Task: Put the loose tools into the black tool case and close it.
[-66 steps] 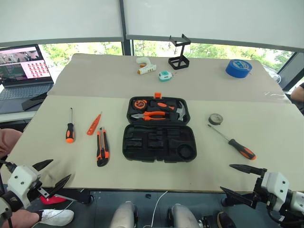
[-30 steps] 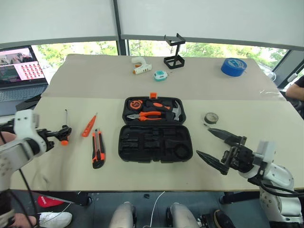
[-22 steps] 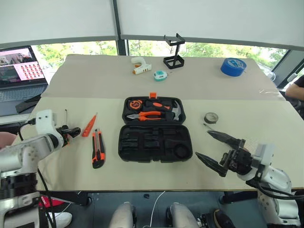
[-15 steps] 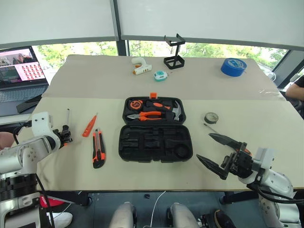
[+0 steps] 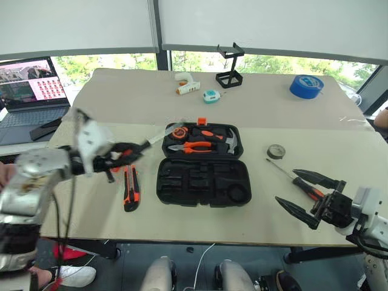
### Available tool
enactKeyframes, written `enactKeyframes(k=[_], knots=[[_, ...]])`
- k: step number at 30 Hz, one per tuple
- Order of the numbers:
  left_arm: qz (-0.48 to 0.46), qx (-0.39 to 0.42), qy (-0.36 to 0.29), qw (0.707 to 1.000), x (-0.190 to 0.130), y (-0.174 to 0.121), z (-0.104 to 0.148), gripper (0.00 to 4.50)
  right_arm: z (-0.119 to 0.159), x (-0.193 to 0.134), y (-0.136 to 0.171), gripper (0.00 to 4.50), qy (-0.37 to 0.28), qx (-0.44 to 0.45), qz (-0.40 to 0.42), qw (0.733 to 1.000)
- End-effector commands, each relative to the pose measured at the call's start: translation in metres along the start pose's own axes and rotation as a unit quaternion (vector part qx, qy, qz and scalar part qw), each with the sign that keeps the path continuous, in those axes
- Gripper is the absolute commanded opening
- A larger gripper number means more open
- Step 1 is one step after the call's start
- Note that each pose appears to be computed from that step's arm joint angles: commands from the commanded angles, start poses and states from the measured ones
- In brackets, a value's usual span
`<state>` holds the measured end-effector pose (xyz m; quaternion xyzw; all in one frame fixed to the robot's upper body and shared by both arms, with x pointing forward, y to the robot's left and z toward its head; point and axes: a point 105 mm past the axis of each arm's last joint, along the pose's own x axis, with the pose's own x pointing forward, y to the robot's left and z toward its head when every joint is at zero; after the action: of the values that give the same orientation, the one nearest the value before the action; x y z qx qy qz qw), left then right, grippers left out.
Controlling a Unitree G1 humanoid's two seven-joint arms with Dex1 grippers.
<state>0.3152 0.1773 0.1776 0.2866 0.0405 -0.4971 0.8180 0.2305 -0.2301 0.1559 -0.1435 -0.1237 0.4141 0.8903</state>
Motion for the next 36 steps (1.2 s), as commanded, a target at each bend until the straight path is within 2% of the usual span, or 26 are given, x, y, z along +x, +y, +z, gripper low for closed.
enactKeyframes(k=[1,8,13,20,27,36], knots=[[-0.065,0.091,0.034,0.993,0.034,-0.006,0.002,0.88,0.015,0.007,-0.007,4.5,-0.015,-0.022,0.006,1.0],[-0.078,0.192,0.083,0.975,0.082,0.006,-0.009,0.88,0.019,0.019,-0.002,4.5,-0.028,-0.017,0.007,0.999],[-0.086,0.186,0.073,0.976,0.102,0.003,-0.008,0.88,0.021,0.025,0.006,4.5,-0.032,-0.013,0.004,0.999],[-0.118,0.184,0.072,0.973,0.104,-0.014,-0.014,0.88,0.021,0.029,0.008,4.5,-0.032,-0.011,-0.006,0.999],[-0.103,0.162,0.098,0.977,0.097,-0.013,-0.028,0.88,0.022,0.033,0.012,4.5,-0.038,-0.01,-0.012,0.999],[-0.079,0.179,0.098,0.976,0.105,-0.005,-0.022,0.88,0.023,0.035,0.018,4.5,-0.039,0.001,-0.005,0.999]])
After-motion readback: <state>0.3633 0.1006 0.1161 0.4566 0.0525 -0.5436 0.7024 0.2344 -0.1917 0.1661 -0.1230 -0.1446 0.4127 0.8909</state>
